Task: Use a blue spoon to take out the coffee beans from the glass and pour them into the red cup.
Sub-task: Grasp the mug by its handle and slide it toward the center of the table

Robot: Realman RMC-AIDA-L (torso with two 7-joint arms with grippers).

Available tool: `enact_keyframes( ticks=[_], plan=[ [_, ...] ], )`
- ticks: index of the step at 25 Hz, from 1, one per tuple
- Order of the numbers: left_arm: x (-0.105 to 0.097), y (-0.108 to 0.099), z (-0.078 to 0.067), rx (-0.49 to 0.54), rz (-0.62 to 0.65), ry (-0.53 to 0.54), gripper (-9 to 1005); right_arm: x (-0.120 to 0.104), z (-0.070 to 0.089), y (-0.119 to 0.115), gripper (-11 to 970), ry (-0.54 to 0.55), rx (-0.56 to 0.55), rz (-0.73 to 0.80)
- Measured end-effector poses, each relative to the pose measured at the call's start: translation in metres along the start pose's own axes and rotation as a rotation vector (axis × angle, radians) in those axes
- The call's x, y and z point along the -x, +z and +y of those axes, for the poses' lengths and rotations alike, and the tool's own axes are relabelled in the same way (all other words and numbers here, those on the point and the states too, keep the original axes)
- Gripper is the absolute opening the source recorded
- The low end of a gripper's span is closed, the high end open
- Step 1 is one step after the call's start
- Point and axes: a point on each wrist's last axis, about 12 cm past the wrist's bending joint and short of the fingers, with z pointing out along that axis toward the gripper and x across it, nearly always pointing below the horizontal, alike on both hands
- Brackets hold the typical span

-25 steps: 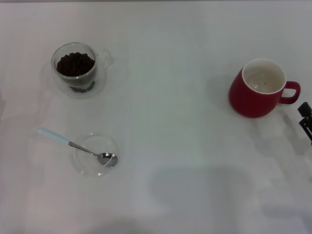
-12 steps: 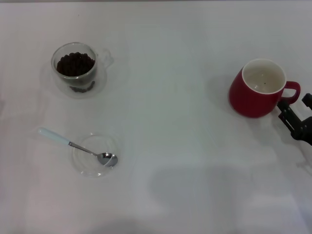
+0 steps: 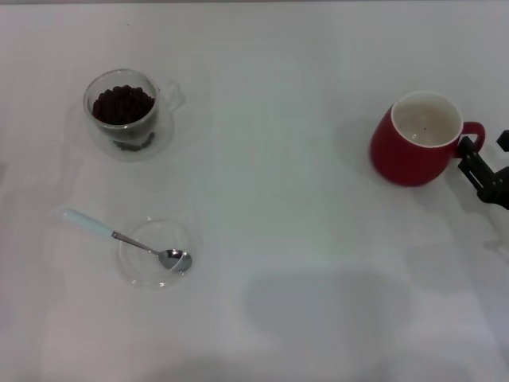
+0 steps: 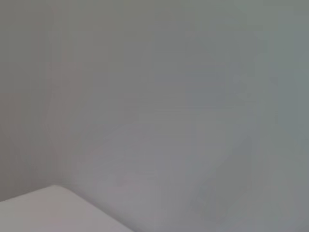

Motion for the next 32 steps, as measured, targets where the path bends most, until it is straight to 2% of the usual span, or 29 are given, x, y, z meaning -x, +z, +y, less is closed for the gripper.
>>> enact_keyframes(
  ticks=[14,32],
  plan=[
    [0.006,0.008,0.000,-0.014,-0.020,0.012,885,0.005,-0.002,0.028,735,-0.023,0.005,0.044],
    [0.008,0.012,-0.001,-0.017,-0.032,0.017,885,0.004,0.007,0.030,735,-0.015,0.048,0.051]
  ],
)
